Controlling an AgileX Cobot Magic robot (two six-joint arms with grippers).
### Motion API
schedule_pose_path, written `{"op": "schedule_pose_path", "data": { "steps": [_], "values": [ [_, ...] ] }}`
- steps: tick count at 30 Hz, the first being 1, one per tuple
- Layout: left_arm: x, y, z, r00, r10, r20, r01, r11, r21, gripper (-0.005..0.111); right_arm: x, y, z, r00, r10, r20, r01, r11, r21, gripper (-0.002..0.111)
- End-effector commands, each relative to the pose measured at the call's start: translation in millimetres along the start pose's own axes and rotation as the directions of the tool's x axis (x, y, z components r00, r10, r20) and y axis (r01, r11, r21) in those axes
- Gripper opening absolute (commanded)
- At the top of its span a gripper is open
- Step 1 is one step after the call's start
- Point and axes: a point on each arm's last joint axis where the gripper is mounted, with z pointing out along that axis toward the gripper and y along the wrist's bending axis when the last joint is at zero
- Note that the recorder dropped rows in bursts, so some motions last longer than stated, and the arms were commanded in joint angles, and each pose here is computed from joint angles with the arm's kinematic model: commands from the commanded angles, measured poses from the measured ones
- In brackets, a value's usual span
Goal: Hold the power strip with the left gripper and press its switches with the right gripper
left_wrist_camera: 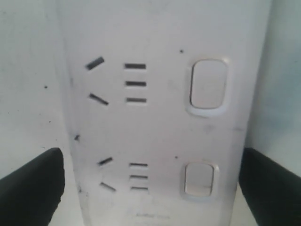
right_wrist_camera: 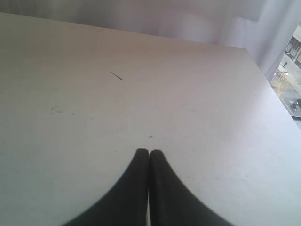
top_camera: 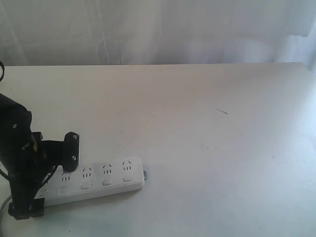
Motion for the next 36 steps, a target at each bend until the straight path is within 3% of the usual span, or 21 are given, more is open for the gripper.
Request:
{"op": "schedule_pose_path", "data": {
  "steps": [1, 7, 9, 12, 17, 23, 30, 36],
  "values": [
    [-0.9, -5.5, 12.3, 1.0, -0.025, 0.002, 0.025, 0.998, 0.055, 0.105, 0.2, -0.2, 0.1, 1.0, 0.002, 0.015, -0.002, 1.0, 0.004, 0.0],
    [-0.4, -5.8, 12.3, 1.0, 0.004, -0.002, -0.004, 0.998, 0.057, 0.105, 0.2, -0.2, 0.1, 1.0, 0.002, 0.015, -0.002, 1.0, 0.004, 0.0],
    [-0.4, -5.8, 12.5, 1.0, 0.001, -0.002, -0.001, 0.998, 0.058, 0.099, 0.2, -0.2, 0.1, 1.0, 0.002, 0.015, -0.002, 1.0, 0.004, 0.0],
    [-0.6, -6.0, 13.9, 1.0, 0.0, -0.004, 0.0, 0.998, 0.063, 0.074, 0.2, -0.2, 0.1, 1.0, 0.002, 0.015, -0.002, 1.0, 0.004, 0.0],
    [-1.7, -4.6, 14.0, 1.0, -0.001, 0.008, 0.0, 0.999, 0.047, 0.002, 0.2, -0.2, 0.1, 1.0, 0.002, 0.015, -0.002, 1.0, 0.004, 0.0],
    [-5.9, 0.4, 13.9, 0.999, 0.0, 0.055, 0.0, 1.0, -0.008, 0.001, 0.2, -0.2, 0.1, 1.0, 0.002, 0.015, -0.002, 1.0, 0.004, 0.0],
    [-16.3, 4.2, 11.8, 0.991, 0.084, 0.103, -0.076, 0.994, -0.08, 0.0, 0.2, -0.2, 0.1, 1.0, 0.002, 0.015, -0.002, 1.0, 0.004, 0.0],
    [-42.8, 2.7, 2.3, 0.962, 0.23, 0.144, -0.207, 0.966, -0.158, 0.0, 0.2, -0.2, 0.1, 1.0, 0.002, 0.015, -0.002, 1.0, 0.004, 0.0]
  ]
}}
